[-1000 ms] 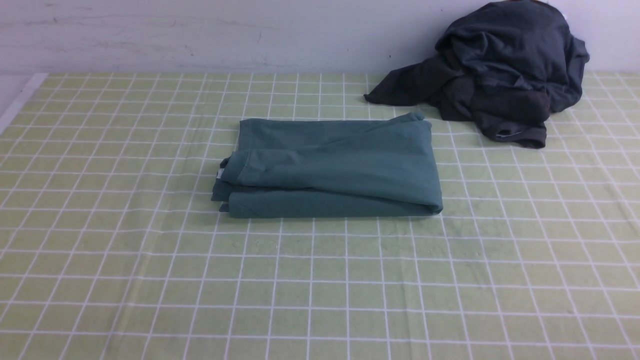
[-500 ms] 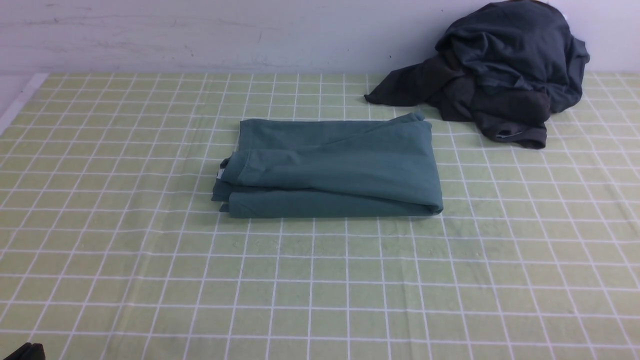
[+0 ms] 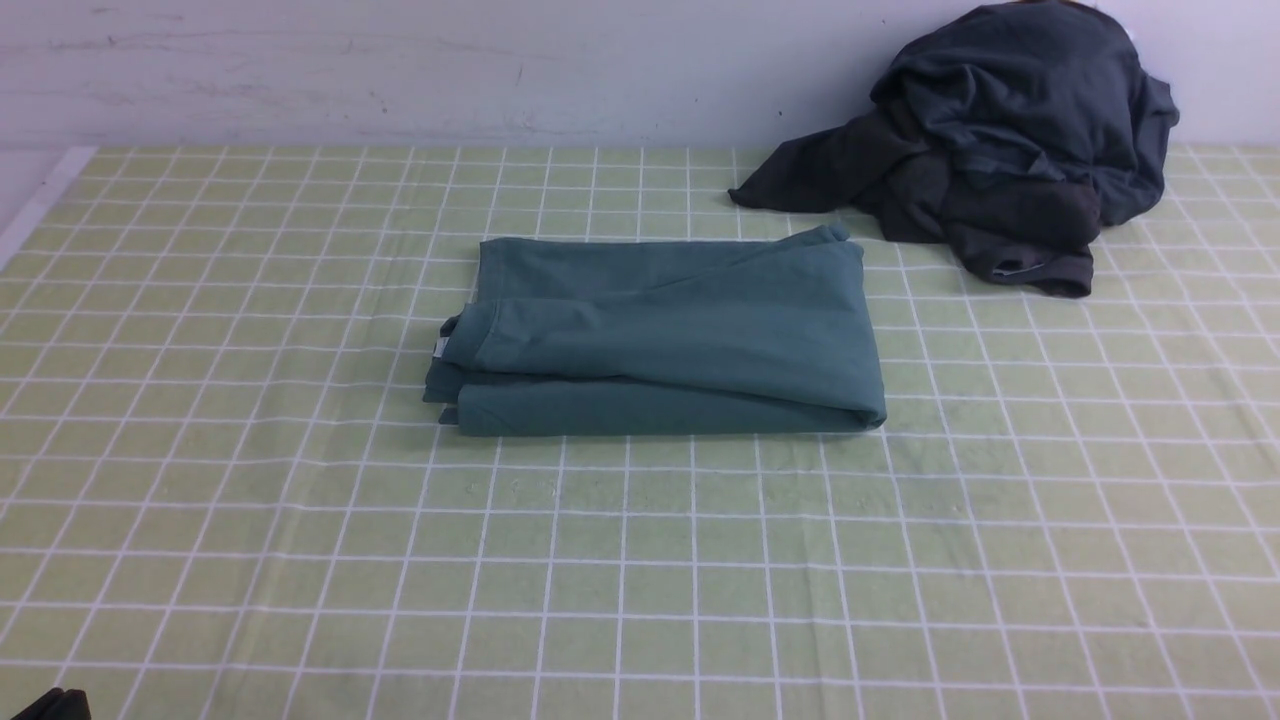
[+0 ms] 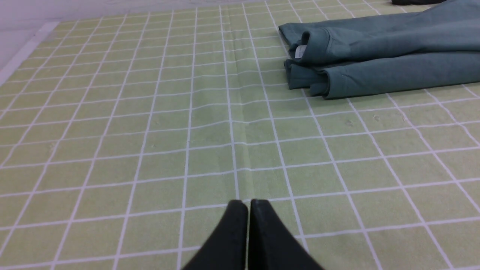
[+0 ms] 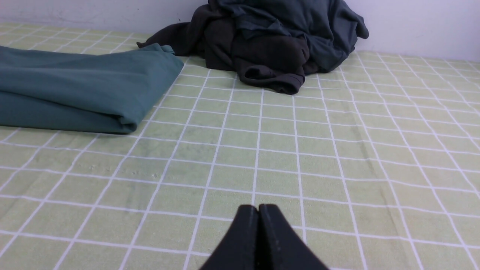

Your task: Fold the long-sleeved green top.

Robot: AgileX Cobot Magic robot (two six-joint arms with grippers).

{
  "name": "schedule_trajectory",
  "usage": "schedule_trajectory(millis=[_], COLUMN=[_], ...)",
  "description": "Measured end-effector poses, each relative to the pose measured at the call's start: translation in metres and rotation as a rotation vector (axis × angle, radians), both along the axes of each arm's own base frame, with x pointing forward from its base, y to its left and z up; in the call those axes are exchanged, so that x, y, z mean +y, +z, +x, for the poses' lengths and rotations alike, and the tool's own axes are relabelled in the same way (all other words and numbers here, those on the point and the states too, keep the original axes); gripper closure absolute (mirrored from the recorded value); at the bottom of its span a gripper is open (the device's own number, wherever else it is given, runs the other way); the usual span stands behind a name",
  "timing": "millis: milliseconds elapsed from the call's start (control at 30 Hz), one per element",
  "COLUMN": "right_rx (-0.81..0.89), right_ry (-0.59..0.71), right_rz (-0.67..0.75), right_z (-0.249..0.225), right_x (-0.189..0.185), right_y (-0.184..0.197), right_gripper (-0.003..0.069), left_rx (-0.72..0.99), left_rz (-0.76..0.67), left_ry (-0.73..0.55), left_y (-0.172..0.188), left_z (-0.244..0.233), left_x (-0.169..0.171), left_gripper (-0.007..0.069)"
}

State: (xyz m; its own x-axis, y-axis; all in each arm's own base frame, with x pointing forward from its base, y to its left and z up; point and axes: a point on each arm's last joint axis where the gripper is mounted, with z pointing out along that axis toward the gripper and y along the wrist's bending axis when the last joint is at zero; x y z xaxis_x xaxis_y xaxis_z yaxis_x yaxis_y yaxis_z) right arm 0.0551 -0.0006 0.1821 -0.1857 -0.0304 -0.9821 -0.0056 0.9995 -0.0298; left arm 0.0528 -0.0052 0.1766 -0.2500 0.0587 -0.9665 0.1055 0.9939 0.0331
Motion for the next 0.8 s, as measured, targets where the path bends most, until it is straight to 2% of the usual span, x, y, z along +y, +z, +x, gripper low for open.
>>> schedule_trajectory(millis=[800], right_rx=[0.0], right_ry=[-0.002], right_rz=[0.011], right_z=[0.0], right_x=[0.0], right_y=[0.0], right_gripper=[0.0673], left_rx=[0.001], left_rz=[0.0], left_ry=[0.0], left_y=[-0.0001], left_z=[0.0], left_x=[0.0], left_gripper=[0.0628])
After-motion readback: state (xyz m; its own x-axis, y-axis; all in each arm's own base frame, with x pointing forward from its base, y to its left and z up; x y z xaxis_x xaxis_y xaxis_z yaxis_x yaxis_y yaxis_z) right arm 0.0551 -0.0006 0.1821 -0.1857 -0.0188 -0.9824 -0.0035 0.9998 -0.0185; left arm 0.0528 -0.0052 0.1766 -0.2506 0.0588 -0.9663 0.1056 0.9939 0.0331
